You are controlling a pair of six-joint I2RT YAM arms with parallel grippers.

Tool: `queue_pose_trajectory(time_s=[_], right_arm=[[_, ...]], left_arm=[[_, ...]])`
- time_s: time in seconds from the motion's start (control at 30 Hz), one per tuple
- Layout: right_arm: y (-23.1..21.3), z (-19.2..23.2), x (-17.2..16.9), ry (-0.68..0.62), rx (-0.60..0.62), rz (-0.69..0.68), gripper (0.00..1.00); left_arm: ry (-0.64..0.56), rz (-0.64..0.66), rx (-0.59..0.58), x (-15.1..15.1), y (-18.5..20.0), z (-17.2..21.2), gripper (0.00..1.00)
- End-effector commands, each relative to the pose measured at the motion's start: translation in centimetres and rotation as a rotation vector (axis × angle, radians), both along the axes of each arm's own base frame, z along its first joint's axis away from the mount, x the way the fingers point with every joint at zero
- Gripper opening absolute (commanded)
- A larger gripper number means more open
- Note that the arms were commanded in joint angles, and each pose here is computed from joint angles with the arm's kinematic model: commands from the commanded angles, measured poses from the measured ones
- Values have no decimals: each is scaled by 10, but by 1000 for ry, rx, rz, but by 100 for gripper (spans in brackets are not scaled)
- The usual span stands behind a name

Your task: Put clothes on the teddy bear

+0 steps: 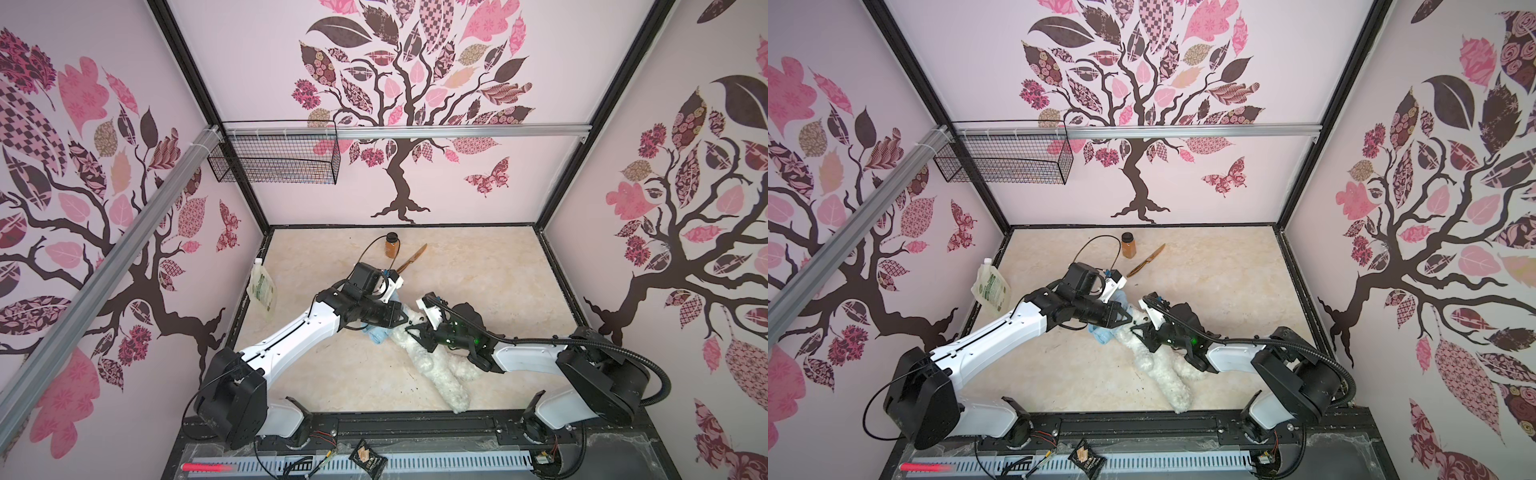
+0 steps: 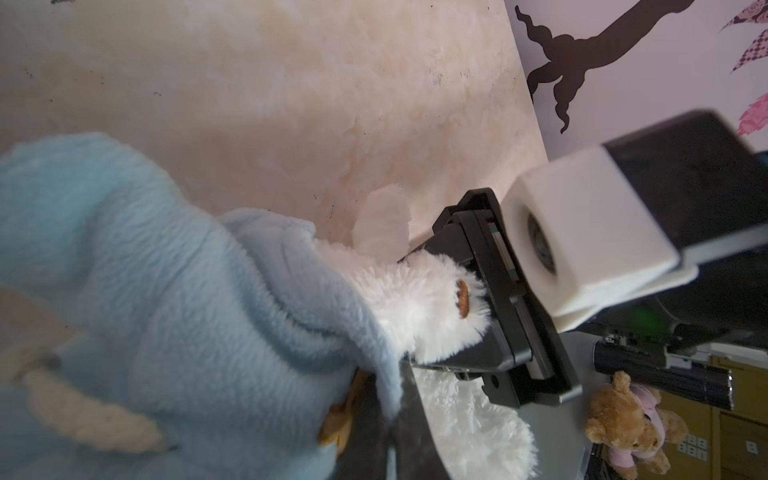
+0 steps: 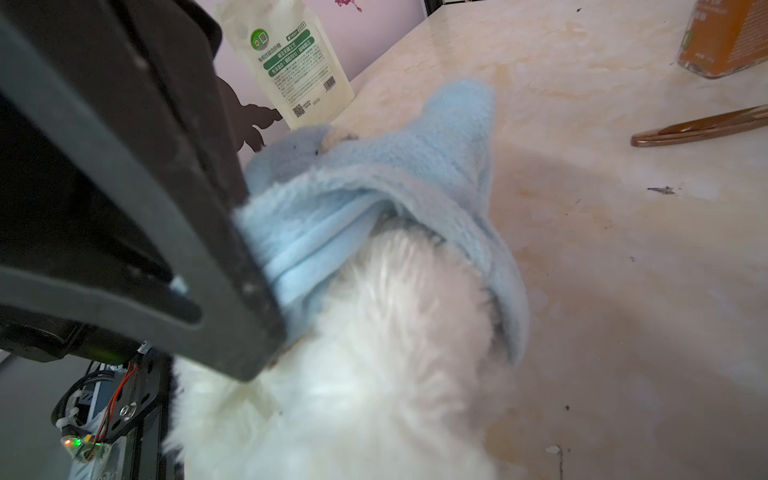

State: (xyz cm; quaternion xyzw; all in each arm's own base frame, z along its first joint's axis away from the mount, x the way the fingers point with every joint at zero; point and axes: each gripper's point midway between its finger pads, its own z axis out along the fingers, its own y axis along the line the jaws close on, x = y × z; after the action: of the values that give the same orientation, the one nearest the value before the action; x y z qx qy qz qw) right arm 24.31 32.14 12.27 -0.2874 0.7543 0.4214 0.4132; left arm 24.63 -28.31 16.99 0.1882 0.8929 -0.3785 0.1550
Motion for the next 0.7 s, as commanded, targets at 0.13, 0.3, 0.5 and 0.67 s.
queue_pose_trajectory(time_s=[0.13,0.3,0.5,0.67], right_arm=[[19,28,-12,-102,129,110,20],[22,29,-9,-117,136,105,20],[19,32,4,-120,156,25,23],[13,28,10,-134,124,-18,25]], left_arm=[[-32,75,-134,28,-24,42,8],[-9,55,-159,25,-29,46,13],[6,16,-165,11,-26,40,23],[-37,39,-103,9,-10,30,17]])
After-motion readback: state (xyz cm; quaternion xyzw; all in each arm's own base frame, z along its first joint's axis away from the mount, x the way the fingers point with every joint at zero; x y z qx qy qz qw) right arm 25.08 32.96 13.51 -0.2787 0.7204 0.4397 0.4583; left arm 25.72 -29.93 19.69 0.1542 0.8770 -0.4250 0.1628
